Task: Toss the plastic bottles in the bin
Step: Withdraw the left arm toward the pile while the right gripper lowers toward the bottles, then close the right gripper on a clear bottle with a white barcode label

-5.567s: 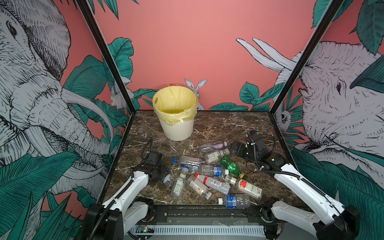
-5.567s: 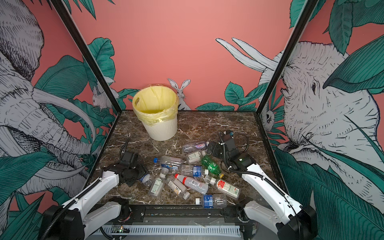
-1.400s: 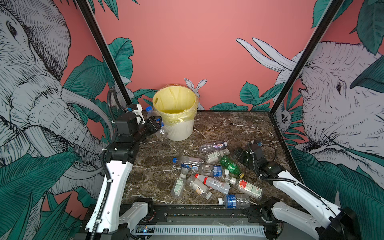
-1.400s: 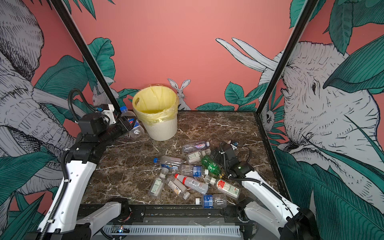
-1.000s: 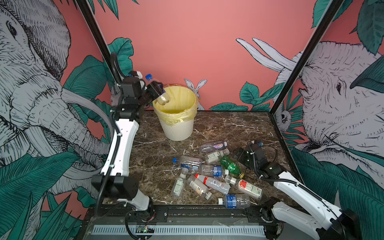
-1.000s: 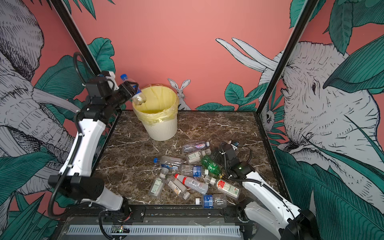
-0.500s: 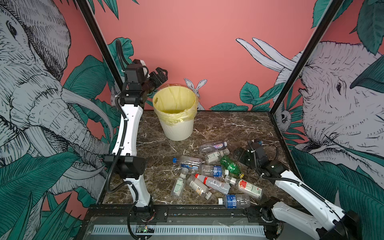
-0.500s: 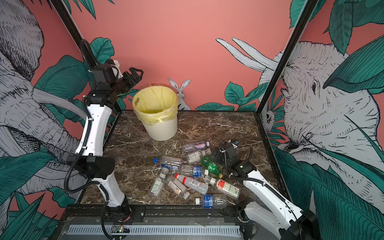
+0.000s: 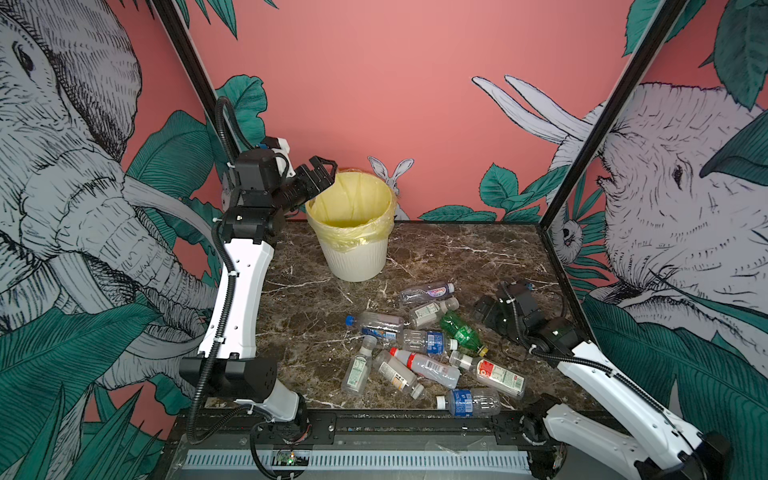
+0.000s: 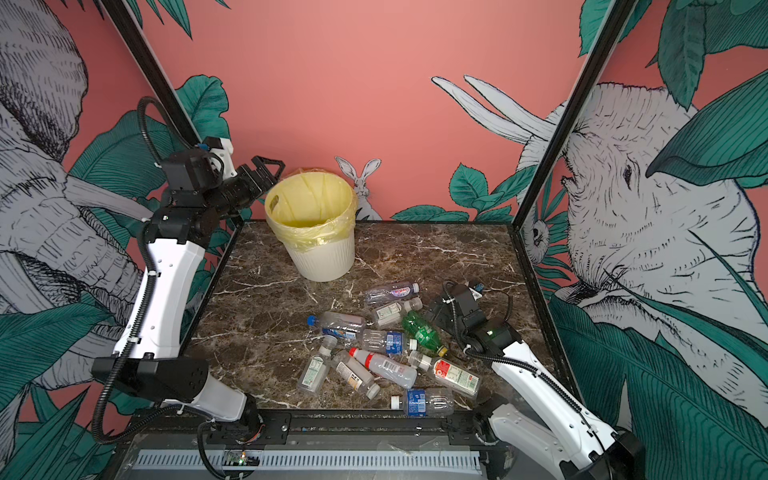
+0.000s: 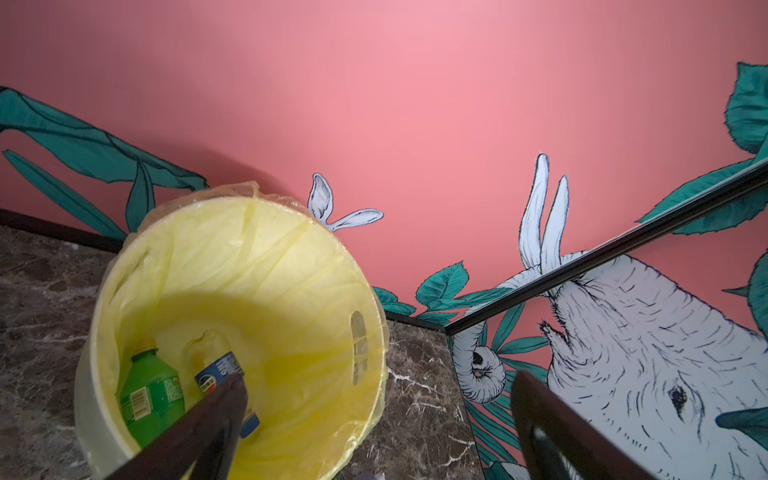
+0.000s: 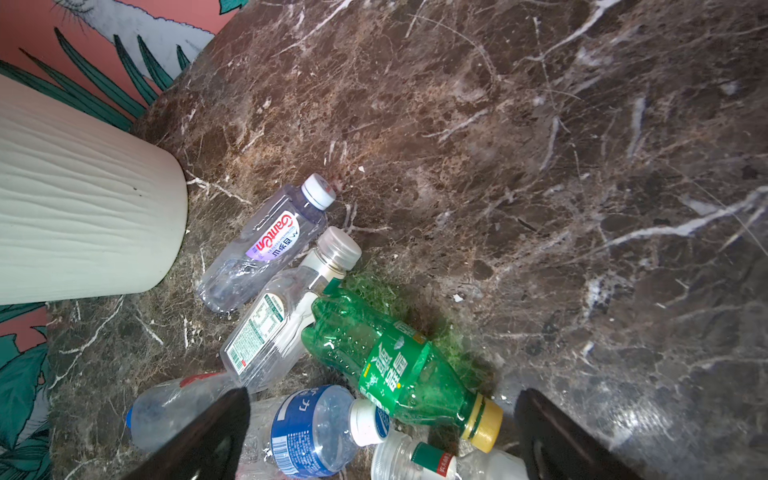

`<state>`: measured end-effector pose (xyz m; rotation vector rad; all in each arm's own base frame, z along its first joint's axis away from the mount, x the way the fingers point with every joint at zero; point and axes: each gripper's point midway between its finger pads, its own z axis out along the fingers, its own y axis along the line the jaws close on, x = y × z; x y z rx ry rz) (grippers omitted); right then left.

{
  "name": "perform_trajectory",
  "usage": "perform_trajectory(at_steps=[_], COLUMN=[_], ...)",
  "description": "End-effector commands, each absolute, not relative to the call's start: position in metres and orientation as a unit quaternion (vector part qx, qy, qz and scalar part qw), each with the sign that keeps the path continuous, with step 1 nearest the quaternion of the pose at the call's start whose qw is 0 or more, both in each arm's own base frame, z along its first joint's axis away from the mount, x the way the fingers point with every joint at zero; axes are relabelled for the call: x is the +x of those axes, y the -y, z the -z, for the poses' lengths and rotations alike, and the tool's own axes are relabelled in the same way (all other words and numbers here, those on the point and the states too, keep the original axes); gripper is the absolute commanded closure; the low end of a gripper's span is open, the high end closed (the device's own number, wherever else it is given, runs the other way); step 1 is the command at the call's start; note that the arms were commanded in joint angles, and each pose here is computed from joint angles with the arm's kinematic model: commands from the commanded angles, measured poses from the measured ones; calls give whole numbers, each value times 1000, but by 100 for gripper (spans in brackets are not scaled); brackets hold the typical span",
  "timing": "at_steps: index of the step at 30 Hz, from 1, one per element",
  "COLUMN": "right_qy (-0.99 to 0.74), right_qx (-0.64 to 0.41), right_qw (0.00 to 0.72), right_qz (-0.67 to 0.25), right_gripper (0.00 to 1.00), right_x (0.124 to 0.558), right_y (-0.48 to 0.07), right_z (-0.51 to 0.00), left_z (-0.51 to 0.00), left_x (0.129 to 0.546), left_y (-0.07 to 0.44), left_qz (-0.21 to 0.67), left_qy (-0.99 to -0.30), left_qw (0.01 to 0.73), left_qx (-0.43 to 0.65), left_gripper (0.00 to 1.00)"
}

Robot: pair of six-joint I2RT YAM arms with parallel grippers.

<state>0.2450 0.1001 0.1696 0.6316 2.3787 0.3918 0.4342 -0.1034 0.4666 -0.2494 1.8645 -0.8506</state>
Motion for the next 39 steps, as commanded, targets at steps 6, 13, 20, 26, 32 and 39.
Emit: perform_trajectory(at_steps=[6,13,20,26,32,39], right_qy=[-890,-878,-838,-819,-800,-776], right_qx=[330,396,491,533,568,611], right_qw=[299,258,222,196,180,151], right_qz=[-99,-70,-89,-78,-74,-45], right_gripper=[1,1,1,1,1,1], right_x=[219,192,170,155,149,138], right_y=[-65,-48,-42,-37,-39,-45], right_z=[-177,-166,-141,-132,-128,-124], left_z=[-454,-421,-388,-357,-329,-298], left_x=[389,361,336,312,286,258], left_y=[117,137,154,159,168,187], left_qz=[362,358,365,365,373,381], left_qy=[-784,-810,-829,-844,-853,-865], left_qw=[498,462,422,393,365,326], left_qx=[-77,-50,-24,-10,6,36], left_gripper=[1,1,1,1,1,1])
